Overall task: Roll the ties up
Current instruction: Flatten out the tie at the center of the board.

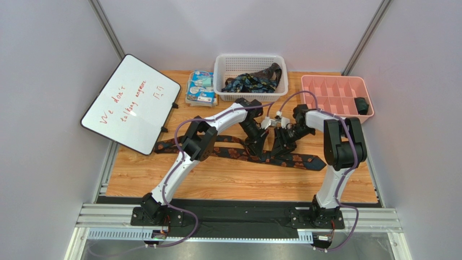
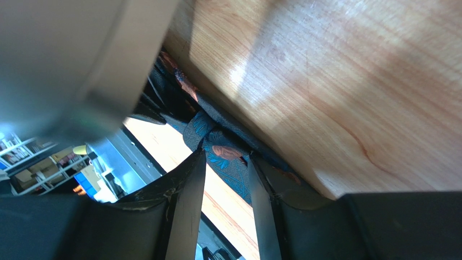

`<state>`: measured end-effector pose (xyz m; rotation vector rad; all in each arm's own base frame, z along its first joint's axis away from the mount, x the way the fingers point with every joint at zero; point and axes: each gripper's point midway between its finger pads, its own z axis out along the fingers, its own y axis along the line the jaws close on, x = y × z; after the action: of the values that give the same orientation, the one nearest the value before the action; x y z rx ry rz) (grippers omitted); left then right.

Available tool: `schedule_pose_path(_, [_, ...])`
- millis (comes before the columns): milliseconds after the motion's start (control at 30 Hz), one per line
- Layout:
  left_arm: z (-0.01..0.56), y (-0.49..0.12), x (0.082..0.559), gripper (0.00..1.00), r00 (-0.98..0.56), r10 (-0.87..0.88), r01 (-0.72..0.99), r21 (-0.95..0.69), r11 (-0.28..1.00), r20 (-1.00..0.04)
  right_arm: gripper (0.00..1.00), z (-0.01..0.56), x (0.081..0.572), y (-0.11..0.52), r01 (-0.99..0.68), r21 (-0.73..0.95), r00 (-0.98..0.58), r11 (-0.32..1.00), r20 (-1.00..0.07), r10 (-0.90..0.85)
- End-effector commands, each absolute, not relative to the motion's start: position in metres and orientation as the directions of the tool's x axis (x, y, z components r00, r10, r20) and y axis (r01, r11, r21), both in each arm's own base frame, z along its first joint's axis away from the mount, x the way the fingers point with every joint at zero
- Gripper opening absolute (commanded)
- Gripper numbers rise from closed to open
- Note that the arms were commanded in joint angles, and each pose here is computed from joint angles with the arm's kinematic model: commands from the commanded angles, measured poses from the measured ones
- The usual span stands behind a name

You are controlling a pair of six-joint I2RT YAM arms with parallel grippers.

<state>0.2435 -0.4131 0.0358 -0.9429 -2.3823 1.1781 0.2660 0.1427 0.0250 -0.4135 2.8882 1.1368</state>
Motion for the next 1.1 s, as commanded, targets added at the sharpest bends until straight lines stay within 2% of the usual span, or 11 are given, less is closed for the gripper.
schedule_pose_path(0, [0.034,-0.415,0.245,0.05,-0.743,0.669,0.385,-0.813,0.437,0.008,0.43,0.022,0.278,0.14,-0.289,0.613,-0.957,0.735,-0.188,-0.22])
schedule_pose_path(167, [0.034,-0.415,0.246,0.05,-0.749,0.662,0.385,-0.811,0.44,0.004,0.44,0.024,0.283,0.139,-0.298,0.585,-0.954,0.754,-0.218,-0.208])
schedule_pose_path(300, [0.032,-0.416,0.247,0.05,-0.757,0.654,0.377,-0.812,0.445,0.007,0.43,0.022,0.274,0.152,-0.305,0.628,-0.953,0.716,-0.198,-0.231])
schedule_pose_path(367, [0.029,-0.415,0.245,0.05,-0.756,0.654,0.371,-0.813,0.449,0.016,0.37,0.021,0.271,0.154,-0.305,0.633,-0.952,0.711,-0.189,-0.24])
schedule_pose_path(600, [0.033,-0.414,0.253,0.1,-0.776,0.63,0.365,-0.816,0.448,-0.001,0.03,0.032,0.271,0.153,-0.325,0.628,-0.946,0.707,-0.21,-0.249])
schedule_pose_path(733, [0.064,-0.399,0.284,0.22,-0.828,0.554,0.367,-0.827,0.425,-0.083,0.0,0.046,0.273,0.148,-0.339,0.616,-0.941,0.711,-0.234,-0.245])
schedule_pose_path(767, [0.072,-0.399,0.293,0.3,-0.84,0.529,0.375,-0.833,0.408,-0.119,0.0,0.052,0.275,0.146,-0.342,0.615,-0.939,0.711,-0.249,-0.237])
schedule_pose_path(900, [0.11,-0.375,0.313,0.44,-0.852,0.471,0.425,-0.827,0.367,-0.228,0.0,0.056,0.273,0.141,-0.34,0.61,-0.94,0.716,-0.25,-0.232])
schedule_pose_path(933, [0.121,-0.368,0.311,0.56,-0.849,0.465,0.441,-0.821,0.361,-0.252,0.0,0.056,0.273,0.14,-0.339,0.608,-0.94,0.718,-0.251,-0.231])
schedule_pose_path(1033, [0.133,-0.344,0.318,0.57,-0.843,0.443,0.483,-0.793,0.371,-0.306,0.0,0.052,0.272,0.134,-0.329,0.603,-0.943,0.727,-0.246,-0.223])
schedule_pose_path(1067, [0.132,-0.328,0.322,0.57,-0.851,0.434,0.477,-0.781,0.404,-0.295,0.0,0.051,0.273,0.132,-0.324,0.602,-0.945,0.729,-0.245,-0.218])
